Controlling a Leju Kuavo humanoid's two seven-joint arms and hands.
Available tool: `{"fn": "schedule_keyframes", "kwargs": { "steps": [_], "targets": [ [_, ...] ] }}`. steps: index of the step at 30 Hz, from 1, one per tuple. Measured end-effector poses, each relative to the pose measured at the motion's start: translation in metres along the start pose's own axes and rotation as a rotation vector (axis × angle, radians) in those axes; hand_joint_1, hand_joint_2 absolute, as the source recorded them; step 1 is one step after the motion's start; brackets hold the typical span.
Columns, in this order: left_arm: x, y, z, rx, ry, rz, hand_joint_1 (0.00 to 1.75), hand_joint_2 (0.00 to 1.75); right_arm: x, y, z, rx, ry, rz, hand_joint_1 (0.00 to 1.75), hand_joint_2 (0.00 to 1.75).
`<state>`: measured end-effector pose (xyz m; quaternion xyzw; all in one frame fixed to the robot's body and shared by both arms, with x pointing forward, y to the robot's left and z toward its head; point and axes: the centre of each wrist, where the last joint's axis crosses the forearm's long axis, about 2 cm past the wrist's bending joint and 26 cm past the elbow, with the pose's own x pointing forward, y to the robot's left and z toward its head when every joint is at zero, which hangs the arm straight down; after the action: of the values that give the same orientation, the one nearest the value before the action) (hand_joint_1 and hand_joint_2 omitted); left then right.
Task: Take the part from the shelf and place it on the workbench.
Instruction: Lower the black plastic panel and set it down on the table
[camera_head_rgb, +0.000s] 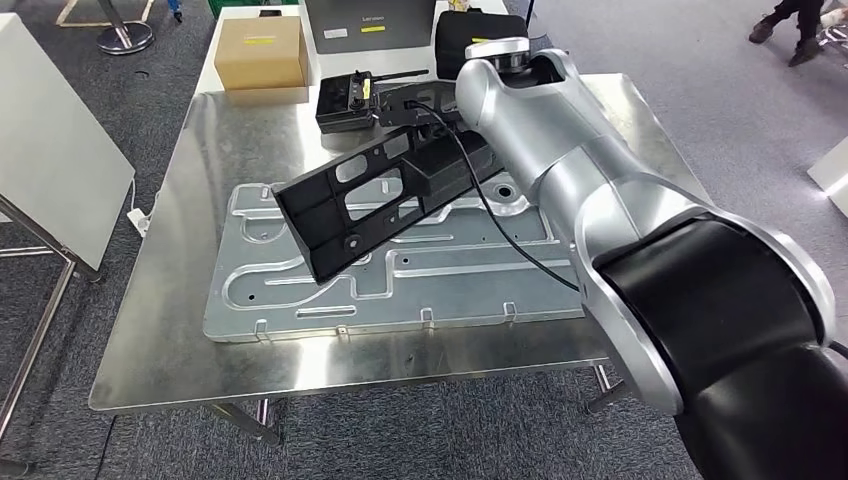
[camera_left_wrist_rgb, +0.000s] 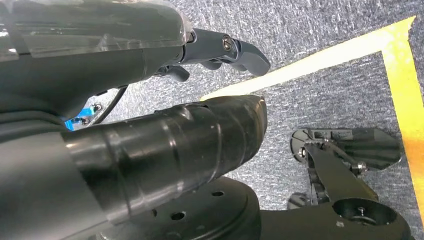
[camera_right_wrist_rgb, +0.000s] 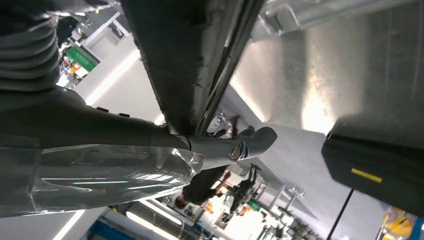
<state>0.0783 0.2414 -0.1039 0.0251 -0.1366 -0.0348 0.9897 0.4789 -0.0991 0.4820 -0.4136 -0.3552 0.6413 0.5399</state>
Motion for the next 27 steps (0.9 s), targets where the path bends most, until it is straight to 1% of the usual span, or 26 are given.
{"fn": "schedule_keyframes", "kwargs": {
  "steps": [4, 8, 10, 12, 14, 16, 18, 20, 24, 27],
  "targets": [
    [0.001, -0.001, 0.000, 0.001, -0.002, 0.004, 0.00, 0.00, 0.001, 0.000, 0.000, -0.020, -0.005, -0.013, 0.00, 0.00],
    [0.001, -0.002, 0.000, -0.003, -0.002, 0.001, 0.00, 0.00, 0.002, 0.003, -0.001, 0.034, -0.023, 0.010, 0.00, 0.00],
    [0.002, -0.002, 0.000, -0.003, -0.002, 0.002, 0.00, 0.00, 0.003, 0.002, -0.001, -0.016, -0.004, -0.024, 0.00, 0.00],
    [0.001, -0.002, 0.000, 0.000, 0.000, 0.006, 0.00, 0.00, 0.003, 0.000, -0.001, -0.114, 0.029, -0.100, 0.00, 0.00],
    [0.000, -0.002, 0.000, 0.002, 0.002, 0.008, 0.00, 0.00, 0.002, -0.001, -0.001, -0.158, 0.048, -0.161, 0.00, 0.00],
    [-0.001, -0.002, 0.000, 0.003, 0.003, 0.008, 0.00, 0.00, 0.000, -0.003, 0.000, -0.120, 0.049, -0.173, 0.00, 0.00],
    [0.001, -0.002, 0.000, 0.000, 0.001, 0.005, 0.00, 0.00, -0.003, -0.002, -0.001, -0.031, 0.049, -0.134, 0.00, 0.00],
    [0.002, -0.003, 0.000, -0.003, -0.001, 0.004, 0.00, 0.00, -0.006, 0.001, -0.003, 0.004, 0.064, -0.107, 0.00, 0.00],
    [0.003, -0.003, 0.000, -0.007, -0.005, 0.000, 0.00, 0.00, -0.011, -0.001, -0.003, -0.005, 0.074, -0.092, 0.00, 0.00],
    [0.003, -0.003, 0.000, -0.007, -0.006, -0.001, 0.00, 0.00, -0.013, 0.000, -0.005, -0.071, 0.108, -0.134, 0.00, 0.00]
  ]
}}
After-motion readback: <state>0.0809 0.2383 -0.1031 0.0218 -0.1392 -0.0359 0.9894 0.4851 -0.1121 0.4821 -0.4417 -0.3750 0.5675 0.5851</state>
